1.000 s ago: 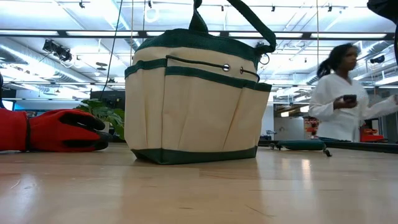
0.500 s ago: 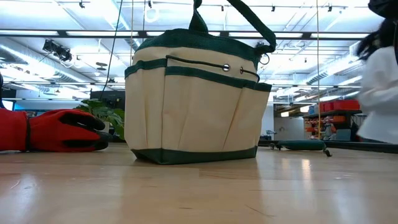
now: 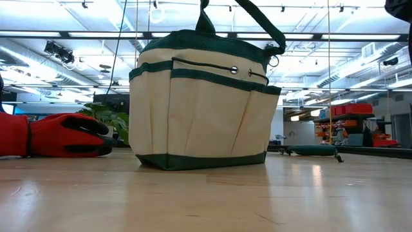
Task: Pick & Place Garden tools in Gardening bag
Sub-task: Put the green spray bottle into the green gardening bag
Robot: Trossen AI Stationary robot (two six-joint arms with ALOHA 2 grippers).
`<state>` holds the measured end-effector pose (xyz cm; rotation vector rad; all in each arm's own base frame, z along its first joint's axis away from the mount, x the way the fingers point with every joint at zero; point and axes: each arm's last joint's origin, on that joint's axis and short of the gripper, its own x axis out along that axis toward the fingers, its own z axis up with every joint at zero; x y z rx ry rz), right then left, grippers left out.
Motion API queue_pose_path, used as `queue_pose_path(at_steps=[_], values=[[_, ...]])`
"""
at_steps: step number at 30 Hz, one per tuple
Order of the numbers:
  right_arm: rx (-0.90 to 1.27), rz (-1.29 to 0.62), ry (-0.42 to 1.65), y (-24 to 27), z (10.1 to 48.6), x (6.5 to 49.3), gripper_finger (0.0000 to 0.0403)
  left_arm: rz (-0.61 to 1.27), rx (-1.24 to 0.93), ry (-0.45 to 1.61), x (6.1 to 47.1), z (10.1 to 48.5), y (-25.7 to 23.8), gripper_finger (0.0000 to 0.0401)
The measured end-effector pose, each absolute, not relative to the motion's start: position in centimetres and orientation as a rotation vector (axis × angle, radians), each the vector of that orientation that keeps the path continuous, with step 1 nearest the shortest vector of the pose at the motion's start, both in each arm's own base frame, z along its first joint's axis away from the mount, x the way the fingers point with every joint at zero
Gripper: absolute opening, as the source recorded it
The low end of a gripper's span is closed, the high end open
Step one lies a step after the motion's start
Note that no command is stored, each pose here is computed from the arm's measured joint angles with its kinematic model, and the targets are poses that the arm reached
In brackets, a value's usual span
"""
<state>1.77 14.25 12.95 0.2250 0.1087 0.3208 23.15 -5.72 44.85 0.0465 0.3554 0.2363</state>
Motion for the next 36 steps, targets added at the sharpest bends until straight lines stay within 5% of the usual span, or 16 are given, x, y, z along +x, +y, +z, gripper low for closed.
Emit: queue_pose_path(at_steps=[36], values=[[0.279,0.44,0.158,14.7,13.6,4.4,0.0205,0.218,0.028,0.335,23.3,45.1,-5.6,0.0197]])
